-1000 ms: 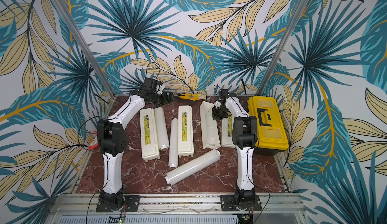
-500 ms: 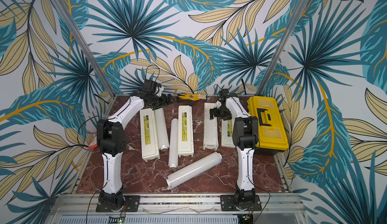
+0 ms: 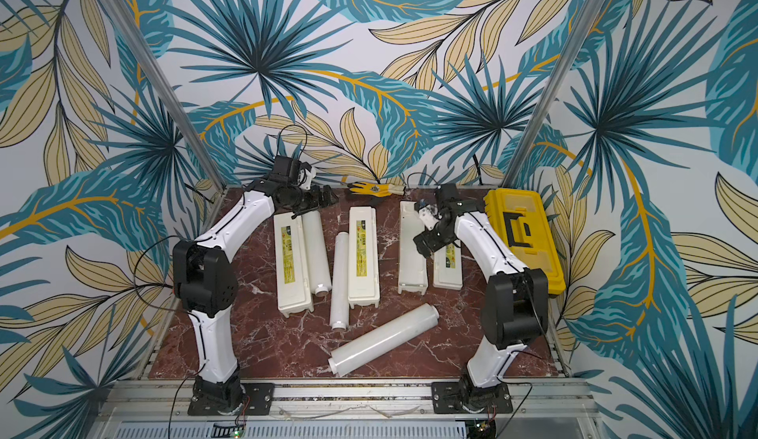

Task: Put plastic wrap rolls into dispensers
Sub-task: Place the plastic wrap cutting box at the center of the board, then pick up the plastic wrap from the center of the board.

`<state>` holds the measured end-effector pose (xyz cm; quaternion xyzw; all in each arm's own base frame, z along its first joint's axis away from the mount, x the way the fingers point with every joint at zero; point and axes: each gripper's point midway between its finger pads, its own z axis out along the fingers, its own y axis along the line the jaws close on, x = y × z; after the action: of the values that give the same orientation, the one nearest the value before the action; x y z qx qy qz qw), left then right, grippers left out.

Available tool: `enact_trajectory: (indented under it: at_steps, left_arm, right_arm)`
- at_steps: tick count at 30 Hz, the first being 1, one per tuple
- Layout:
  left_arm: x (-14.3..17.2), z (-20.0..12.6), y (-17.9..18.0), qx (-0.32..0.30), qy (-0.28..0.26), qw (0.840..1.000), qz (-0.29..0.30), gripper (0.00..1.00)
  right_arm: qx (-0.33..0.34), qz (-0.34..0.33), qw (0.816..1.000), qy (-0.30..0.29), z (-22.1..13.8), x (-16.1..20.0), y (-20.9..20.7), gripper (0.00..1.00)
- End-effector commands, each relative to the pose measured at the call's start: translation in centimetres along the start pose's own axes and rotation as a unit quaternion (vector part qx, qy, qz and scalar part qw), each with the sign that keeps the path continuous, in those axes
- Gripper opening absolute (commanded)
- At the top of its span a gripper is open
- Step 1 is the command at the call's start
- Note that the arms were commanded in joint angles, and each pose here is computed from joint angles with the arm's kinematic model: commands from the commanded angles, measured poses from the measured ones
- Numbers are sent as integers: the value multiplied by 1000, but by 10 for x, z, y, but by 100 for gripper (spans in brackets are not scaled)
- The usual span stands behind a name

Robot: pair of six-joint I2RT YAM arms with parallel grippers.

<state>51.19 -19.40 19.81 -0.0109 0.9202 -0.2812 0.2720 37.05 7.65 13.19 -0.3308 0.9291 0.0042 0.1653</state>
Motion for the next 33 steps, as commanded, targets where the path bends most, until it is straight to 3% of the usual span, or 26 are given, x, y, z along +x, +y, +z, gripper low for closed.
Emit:
enact_trajectory:
  at_steps: [1, 8, 11, 13, 17, 19, 21, 23, 25, 28, 33]
  left_arm:
    - [7, -3, 2, 21, 14, 1000, 9, 99]
    - [20, -2, 0, 46, 37, 998, 20, 100]
    - [26, 2, 4, 49, 46, 998, 19, 100]
    - [29, 5, 6, 49, 52, 997, 16, 99]
    - [36, 5, 7, 51, 59, 997, 10, 99]
    - [38, 4, 9, 46, 60, 997, 11, 99]
    - [40, 2, 11, 41, 59, 997, 12, 100]
    - [42, 1, 12, 37, 59, 997, 11, 100]
    - [43, -1, 12, 35, 58, 998, 9, 100]
    - [44, -3, 14, 30, 57, 998, 8, 99]
    - [43, -5, 16, 22, 53, 998, 7, 100]
  right_arm:
    - [-60, -156, 986, -8, -13, 25, 55, 99]
    - [-147, -282, 947, -51, -47, 79, 129, 99]
    - [-193, -357, 912, -58, -54, 106, 165, 99]
    - [-179, -405, 896, -34, -41, 125, 172, 99]
    - [-110, -431, 894, -58, -17, 110, 166, 99]
    - [-122, -455, 879, -71, -14, 107, 175, 99]
    - [-136, -477, 867, -45, -3, 115, 181, 99]
    - [-132, -481, 866, -24, 9, 118, 179, 99]
    - [-123, -476, 870, -39, 15, 109, 181, 99]
    - [-140, -496, 855, -51, 20, 107, 193, 99]
    - [-152, -501, 851, -40, 32, 105, 206, 99]
